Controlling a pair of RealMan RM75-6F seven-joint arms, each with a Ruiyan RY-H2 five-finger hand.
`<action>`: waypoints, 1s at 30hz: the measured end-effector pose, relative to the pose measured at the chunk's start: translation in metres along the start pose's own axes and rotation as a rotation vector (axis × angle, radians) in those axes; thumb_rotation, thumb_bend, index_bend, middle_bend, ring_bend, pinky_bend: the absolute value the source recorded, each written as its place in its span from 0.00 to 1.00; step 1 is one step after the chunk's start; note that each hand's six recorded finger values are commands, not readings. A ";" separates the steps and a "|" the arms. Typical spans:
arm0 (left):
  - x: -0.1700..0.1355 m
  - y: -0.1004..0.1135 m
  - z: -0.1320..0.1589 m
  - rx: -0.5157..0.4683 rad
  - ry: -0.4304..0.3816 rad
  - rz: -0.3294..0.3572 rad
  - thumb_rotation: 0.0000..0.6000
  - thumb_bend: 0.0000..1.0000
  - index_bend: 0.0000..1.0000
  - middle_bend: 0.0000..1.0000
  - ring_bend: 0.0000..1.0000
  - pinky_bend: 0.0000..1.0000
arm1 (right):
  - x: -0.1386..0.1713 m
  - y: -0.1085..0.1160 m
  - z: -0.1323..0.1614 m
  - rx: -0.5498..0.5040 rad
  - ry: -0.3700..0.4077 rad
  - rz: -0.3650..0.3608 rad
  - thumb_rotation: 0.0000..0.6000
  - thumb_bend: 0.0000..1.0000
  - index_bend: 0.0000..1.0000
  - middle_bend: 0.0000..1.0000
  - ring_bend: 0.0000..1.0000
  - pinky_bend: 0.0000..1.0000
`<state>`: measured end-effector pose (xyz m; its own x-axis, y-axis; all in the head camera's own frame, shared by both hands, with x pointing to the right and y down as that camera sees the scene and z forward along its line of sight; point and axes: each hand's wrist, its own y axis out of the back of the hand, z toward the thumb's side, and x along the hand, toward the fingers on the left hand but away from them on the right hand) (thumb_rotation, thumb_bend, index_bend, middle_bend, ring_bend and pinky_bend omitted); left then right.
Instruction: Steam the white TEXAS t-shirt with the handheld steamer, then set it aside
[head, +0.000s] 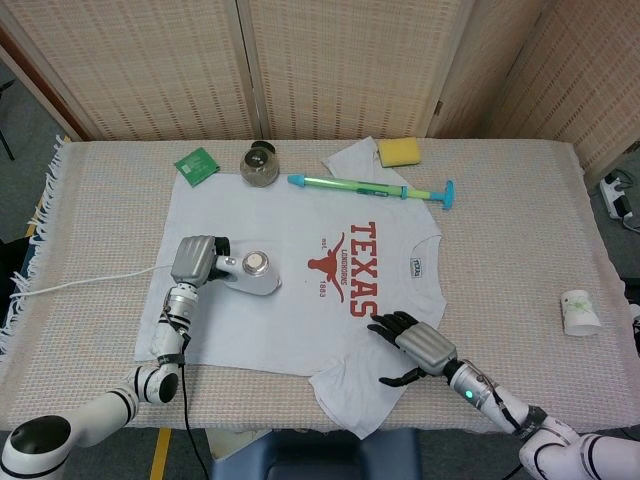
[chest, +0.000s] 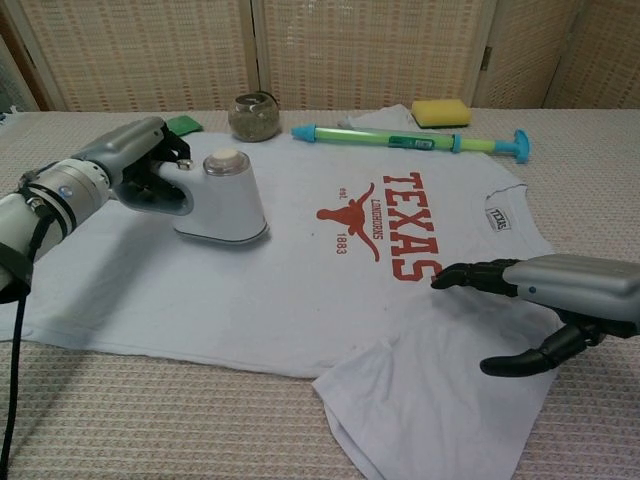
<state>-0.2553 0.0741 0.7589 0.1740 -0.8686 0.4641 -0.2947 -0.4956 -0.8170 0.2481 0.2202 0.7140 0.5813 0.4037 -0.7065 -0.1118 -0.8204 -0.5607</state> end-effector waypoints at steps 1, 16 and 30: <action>0.000 -0.001 0.000 0.004 -0.001 -0.002 1.00 0.43 0.83 0.99 0.83 0.75 | -0.001 -0.001 0.000 -0.001 0.000 0.002 0.28 0.26 0.00 0.00 0.00 0.00; -0.002 0.007 -0.063 0.107 0.118 0.003 1.00 0.43 0.83 0.99 0.83 0.75 | 0.011 -0.019 0.000 0.004 0.001 0.046 0.29 0.32 0.00 0.00 0.00 0.00; -0.006 0.053 -0.101 -0.025 0.208 0.118 1.00 0.43 0.83 0.99 0.83 0.75 | 0.023 -0.016 -0.003 -0.001 0.002 0.030 0.29 0.33 0.00 0.00 0.00 0.00</action>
<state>-0.3664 0.0529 0.7474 -0.0596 -0.9015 0.4287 -0.3255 -0.3884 -0.8621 0.2651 0.2411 0.7078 0.5795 0.3777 -0.7222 -0.1288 -0.8325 -0.5388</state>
